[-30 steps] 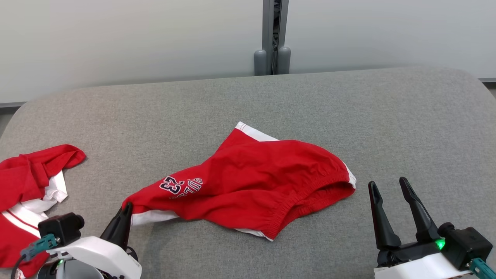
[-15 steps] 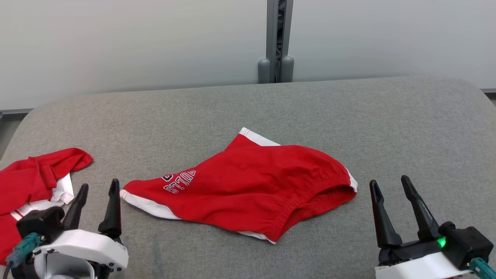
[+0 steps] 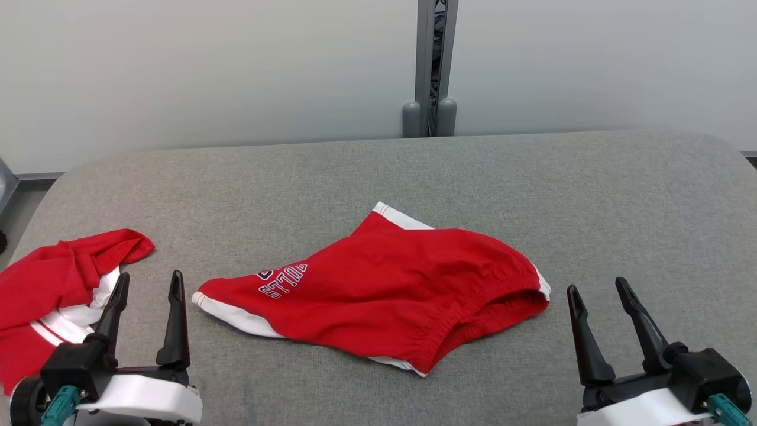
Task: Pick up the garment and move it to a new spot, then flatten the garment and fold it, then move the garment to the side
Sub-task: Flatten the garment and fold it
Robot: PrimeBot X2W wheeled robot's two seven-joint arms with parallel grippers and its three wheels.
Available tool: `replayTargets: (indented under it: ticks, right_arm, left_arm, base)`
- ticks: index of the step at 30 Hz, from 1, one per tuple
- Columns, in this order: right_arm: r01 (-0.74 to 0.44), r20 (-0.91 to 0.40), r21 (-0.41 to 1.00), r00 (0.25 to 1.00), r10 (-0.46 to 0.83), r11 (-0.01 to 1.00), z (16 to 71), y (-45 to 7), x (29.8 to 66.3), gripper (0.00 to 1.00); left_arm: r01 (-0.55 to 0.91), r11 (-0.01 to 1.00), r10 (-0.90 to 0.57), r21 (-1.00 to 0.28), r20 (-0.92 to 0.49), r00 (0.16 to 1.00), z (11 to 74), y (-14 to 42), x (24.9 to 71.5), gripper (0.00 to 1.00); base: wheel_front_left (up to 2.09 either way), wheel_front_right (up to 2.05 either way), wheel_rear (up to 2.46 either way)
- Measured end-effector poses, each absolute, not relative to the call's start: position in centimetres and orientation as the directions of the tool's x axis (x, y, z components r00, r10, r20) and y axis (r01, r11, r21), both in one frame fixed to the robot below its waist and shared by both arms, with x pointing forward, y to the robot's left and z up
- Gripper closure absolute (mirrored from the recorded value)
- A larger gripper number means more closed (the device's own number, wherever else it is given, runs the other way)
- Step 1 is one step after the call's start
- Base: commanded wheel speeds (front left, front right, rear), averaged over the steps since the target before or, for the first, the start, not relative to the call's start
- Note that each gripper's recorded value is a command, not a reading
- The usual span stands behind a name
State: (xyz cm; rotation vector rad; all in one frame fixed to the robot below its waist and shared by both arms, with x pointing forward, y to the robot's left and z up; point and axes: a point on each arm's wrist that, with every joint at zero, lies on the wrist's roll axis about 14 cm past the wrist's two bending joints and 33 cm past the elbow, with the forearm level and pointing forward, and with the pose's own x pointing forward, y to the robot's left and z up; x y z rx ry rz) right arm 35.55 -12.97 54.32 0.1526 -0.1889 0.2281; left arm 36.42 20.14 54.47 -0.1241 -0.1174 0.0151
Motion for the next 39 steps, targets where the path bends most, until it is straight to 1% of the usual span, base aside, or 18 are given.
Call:
replayTargets:
  ticks: [5, 19, 29, 39]
  right_arm:
    - [-0.240, 0.168, 0.138, 0.962, 0.216, 0.961, 53.1, -12.6, 34.8, 0.00]
    - [-0.238, 0.131, 0.153, 0.967, 0.219, 0.959, 51.8, -12.2, 33.3, 0.00]
    - [-0.237, 0.131, 0.158, 0.967, 0.218, 0.959, 51.8, -12.1, 33.3, 0.00]
    - [-0.260, 0.120, 0.159, 0.963, 0.243, 0.952, 51.4, -11.2, 33.3, 0.00]
  left_arm:
    - [-0.006, 0.995, 0.017, -0.097, 0.118, 0.993, 53.9, 20.1, 35.5, 0.00]
    - [0.006, 0.993, 0.007, -0.118, 0.111, 0.994, 52.9, 20.6, 34.7, 0.00]
    - [-0.013, 0.991, 0.025, -0.130, 0.087, 0.996, 51.9, 21.0, 34.5, 0.00]
    - [-0.020, 0.991, 0.029, -0.130, 0.065, 0.997, 51.1, 21.2, 34.4, 0.00]
  base:
    - [0.00, 0.00, 0.00]
    - [0.00, 0.00, 0.00]
    - [0.00, 0.00, 0.00]
    - [0.00, 0.00, 0.00]
